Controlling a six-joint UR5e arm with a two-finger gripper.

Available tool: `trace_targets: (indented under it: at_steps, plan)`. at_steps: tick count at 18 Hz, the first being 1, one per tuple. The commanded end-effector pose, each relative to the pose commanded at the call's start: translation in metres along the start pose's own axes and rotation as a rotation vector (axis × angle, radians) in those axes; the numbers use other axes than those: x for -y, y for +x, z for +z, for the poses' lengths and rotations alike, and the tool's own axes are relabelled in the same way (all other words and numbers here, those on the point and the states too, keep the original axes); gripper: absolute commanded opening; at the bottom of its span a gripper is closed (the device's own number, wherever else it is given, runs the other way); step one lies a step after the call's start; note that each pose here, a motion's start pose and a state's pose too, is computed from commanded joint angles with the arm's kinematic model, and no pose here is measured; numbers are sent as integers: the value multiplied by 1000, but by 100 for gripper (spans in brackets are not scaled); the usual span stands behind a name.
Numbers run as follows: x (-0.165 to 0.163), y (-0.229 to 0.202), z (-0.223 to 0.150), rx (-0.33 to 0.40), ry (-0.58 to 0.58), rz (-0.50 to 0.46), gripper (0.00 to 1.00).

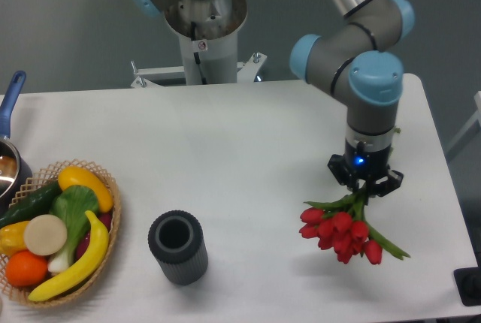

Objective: Pick up the flowers from the table
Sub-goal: 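Lift the gripped red tulips up off the table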

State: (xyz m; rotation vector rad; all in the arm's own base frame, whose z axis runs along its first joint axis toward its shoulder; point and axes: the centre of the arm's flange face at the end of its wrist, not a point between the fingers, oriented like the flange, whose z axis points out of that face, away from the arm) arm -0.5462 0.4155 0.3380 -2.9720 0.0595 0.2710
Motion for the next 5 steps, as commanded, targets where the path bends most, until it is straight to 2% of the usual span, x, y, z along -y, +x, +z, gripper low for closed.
trace_targets:
  at_steps: [2,5]
  plan:
    - [5,-4,-1,-28,-13,7,0]
    - [5,-3,-3,-34,-20,19,0]
